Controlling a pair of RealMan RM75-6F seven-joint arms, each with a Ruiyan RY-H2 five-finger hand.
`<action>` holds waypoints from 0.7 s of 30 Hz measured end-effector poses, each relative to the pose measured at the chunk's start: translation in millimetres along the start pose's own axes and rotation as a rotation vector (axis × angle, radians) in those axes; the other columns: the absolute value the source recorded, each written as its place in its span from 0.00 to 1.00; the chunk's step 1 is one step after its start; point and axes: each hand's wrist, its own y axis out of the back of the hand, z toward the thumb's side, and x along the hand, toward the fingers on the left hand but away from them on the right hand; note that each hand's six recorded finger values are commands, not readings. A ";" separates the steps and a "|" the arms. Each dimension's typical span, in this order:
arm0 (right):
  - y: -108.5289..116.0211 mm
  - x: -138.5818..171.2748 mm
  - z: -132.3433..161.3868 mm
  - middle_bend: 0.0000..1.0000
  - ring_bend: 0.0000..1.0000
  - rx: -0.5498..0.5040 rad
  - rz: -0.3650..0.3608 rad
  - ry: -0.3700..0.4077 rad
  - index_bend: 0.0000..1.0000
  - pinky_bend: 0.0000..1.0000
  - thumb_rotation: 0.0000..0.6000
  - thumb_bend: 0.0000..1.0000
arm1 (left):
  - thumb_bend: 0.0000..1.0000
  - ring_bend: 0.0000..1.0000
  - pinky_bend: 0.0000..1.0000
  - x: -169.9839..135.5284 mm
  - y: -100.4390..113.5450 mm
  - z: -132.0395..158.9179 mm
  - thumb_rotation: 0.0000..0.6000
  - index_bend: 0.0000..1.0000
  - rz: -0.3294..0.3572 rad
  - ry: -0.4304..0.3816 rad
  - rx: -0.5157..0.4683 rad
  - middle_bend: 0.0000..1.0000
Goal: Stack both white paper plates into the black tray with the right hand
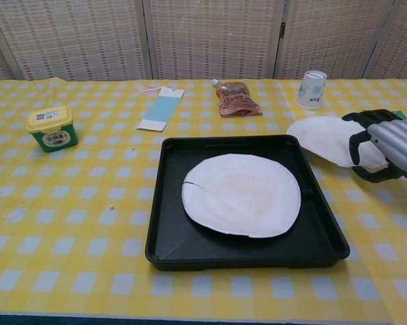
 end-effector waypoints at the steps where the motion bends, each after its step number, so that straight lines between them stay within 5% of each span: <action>1: 0.7 0.0 -0.8 0.16 0.09 -0.003 -0.003 -0.002 0.71 0.00 1.00 0.45 | 0.46 0.00 0.00 -0.2 0.1 0.0 1.00 0.00 0.001 0.000 -0.001 0.00; 10: 14.9 3.1 -6.6 0.20 0.11 -0.016 -0.068 -0.002 0.76 0.00 1.00 0.45 | 0.46 0.00 0.00 -1.3 0.5 0.0 1.00 0.00 0.002 -0.001 0.000 0.00; 21: 83.5 31.4 -10.0 0.21 0.13 -0.059 -0.375 0.079 0.77 0.00 1.00 0.45 | 0.46 0.00 0.00 -3.0 -0.4 4.1 1.00 0.00 0.003 -0.010 0.005 0.00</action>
